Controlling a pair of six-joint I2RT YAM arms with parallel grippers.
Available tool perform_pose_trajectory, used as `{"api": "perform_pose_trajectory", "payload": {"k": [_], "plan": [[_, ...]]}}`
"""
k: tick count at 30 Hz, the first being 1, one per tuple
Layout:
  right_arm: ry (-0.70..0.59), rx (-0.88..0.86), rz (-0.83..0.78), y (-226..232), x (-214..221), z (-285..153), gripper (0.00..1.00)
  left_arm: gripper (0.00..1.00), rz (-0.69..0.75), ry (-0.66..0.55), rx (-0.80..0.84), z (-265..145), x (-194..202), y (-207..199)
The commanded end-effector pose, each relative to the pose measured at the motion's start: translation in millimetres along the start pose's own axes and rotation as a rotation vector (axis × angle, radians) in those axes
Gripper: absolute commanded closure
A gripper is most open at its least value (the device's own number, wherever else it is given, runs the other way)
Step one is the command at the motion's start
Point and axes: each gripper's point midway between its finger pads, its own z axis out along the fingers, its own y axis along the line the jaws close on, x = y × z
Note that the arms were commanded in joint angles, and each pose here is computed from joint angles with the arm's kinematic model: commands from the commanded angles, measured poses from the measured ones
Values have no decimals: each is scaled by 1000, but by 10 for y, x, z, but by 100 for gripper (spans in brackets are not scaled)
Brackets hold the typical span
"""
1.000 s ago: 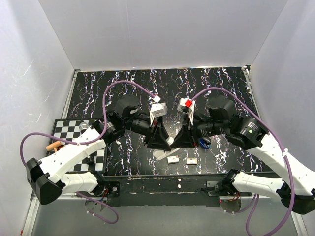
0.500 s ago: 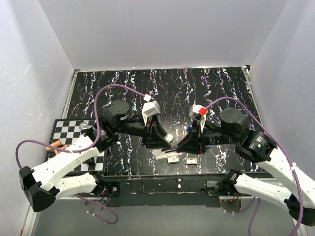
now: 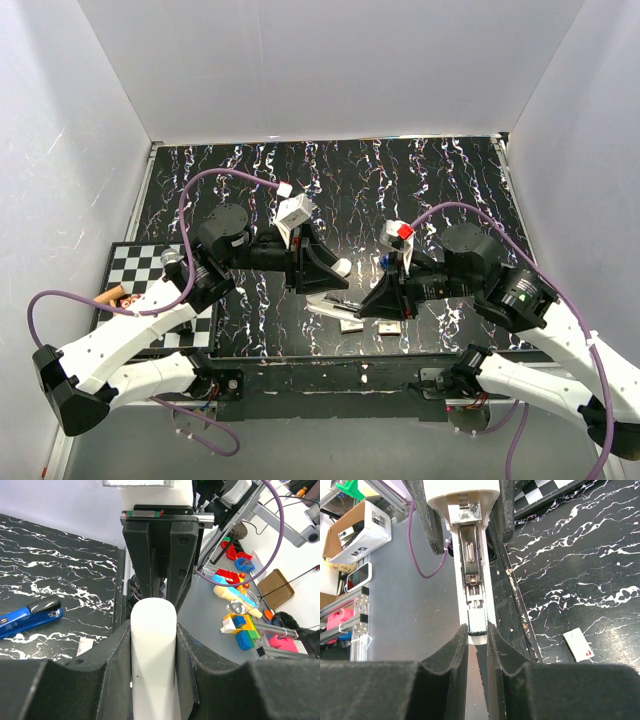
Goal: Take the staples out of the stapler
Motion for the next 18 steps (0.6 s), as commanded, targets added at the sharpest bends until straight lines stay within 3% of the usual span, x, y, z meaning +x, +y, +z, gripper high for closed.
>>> {"api": "perform_pose_trajectory", "payload": {"k": [1,18], "plan": [[-27,-13,-21,105,-178,-36,99,100,65,-83,-77,-4,-204,134],[-53,256,-75,-201,-448,-259,74,100,76,8,-238,-100,73,454]]}}
